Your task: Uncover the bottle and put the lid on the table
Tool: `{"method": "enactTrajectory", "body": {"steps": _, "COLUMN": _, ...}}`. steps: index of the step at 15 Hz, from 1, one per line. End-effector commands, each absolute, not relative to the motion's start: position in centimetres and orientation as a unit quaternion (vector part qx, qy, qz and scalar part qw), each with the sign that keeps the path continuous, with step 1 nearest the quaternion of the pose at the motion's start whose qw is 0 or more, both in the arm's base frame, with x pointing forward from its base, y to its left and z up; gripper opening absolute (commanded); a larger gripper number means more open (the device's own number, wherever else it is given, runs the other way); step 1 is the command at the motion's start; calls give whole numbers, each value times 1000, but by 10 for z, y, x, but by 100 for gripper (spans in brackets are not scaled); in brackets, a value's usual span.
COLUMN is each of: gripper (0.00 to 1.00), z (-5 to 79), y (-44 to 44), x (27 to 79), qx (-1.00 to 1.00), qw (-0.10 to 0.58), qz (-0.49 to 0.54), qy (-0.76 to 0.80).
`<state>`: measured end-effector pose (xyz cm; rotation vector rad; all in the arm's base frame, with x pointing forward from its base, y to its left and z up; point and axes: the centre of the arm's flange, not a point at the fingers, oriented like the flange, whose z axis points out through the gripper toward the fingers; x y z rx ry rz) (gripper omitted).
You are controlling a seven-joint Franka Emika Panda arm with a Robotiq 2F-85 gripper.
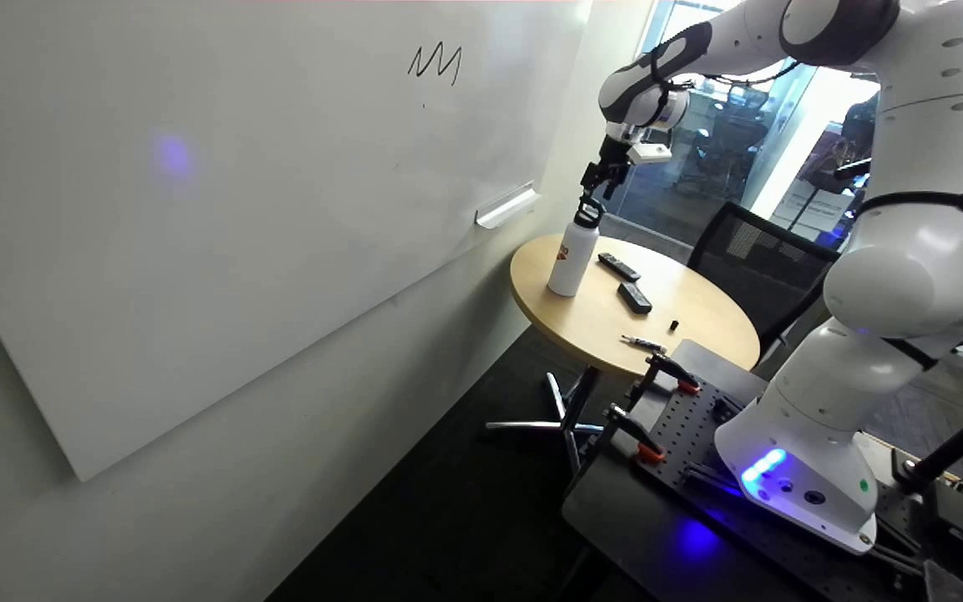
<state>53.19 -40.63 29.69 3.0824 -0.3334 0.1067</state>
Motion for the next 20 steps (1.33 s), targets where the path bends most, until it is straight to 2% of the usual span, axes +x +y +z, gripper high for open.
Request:
{"method": "enactTrajectory", "body": {"steps": 1, "gripper": 78, "z": 296, "y": -415, "x": 546, "qx": 992, "qw": 16, "qz": 51, "qy": -111}}
{"method": "enactTrajectory", "body": {"steps": 3, "gripper": 68, "z": 295, "y": -416, "x": 549, "qx": 992, "qw": 17, "qz": 52, "qy": -111}}
{"method": "enactTrajectory", "body": {"steps": 8, "gripper": 27, "z": 293, "y": -417, "x": 556, "qx": 993, "qw": 20, "qz": 48, "qy": -108}}
{"method": "enactTrajectory", "body": {"steps": 12, "gripper": 1, "z": 292, "y": -417, "x": 558, "qx": 993, "qw": 25, "qz": 46, "qy": -106}}
{"method": "enactTrajectory", "body": {"steps": 14, "gripper": 5, "z": 295, "y": -419, "x": 557, "qx": 993, "qw": 27, "qz": 45, "qy": -107}}
{"method": "enactTrajectory", "body": {"steps": 20, "gripper": 5, "z": 308, "y": -423, "x": 547, "qx": 993, "qw": 30, "qz": 49, "qy": -106}}
